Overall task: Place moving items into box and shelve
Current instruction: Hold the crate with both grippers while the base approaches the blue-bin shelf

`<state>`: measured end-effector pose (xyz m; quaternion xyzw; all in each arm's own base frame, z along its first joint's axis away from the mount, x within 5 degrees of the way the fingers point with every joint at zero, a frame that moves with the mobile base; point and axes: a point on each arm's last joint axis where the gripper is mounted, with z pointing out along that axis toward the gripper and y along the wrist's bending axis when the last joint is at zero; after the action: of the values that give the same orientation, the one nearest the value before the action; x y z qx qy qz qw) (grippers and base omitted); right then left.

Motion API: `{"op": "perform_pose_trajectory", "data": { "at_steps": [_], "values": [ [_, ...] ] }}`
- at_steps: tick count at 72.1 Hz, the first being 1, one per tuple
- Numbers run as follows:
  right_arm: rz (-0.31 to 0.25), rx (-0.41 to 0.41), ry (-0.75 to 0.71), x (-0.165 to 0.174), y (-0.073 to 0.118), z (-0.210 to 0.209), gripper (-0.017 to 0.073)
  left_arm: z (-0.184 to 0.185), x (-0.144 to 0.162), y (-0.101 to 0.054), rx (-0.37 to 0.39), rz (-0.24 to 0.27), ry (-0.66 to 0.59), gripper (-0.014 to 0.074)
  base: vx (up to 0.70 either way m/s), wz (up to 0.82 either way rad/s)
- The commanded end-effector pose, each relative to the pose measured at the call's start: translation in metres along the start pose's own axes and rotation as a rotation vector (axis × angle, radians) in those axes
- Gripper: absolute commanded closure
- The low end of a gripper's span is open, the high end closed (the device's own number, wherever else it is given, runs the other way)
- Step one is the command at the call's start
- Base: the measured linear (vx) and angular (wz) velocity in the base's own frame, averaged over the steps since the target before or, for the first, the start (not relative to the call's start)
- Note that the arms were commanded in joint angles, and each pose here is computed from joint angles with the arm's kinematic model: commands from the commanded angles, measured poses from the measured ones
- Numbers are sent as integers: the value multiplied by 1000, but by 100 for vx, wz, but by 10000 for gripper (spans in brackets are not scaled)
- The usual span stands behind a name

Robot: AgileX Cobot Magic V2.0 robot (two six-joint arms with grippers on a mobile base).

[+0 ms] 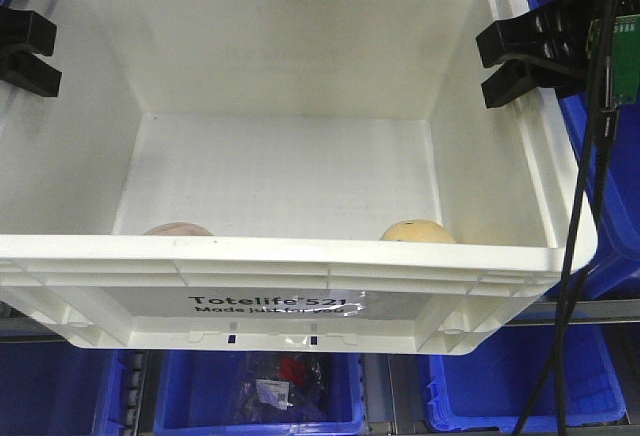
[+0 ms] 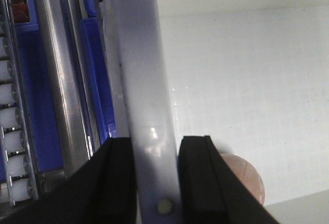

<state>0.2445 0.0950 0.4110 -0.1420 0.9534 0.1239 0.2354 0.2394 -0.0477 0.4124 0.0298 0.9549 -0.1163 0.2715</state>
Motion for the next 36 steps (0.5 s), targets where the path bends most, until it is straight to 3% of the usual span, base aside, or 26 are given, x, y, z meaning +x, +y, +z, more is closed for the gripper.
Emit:
{"op": "perform_pose_trajectory", "data": {
  "at_steps": [1, 22, 36],
  "values": [
    [-36, -37, -118, -2, 7, -27, 571, -27, -11, -7, 37, 9, -191, 610, 0, 0],
    [-51, -40, -103, -2, 7, -24, 571, -26, -12, -8, 42, 3, -192, 610, 0, 0],
    [-33, -104, -124, -5, 12, -23, 571, -26, -11, -9, 54, 2, -186, 610, 0, 0]
  ]
}}
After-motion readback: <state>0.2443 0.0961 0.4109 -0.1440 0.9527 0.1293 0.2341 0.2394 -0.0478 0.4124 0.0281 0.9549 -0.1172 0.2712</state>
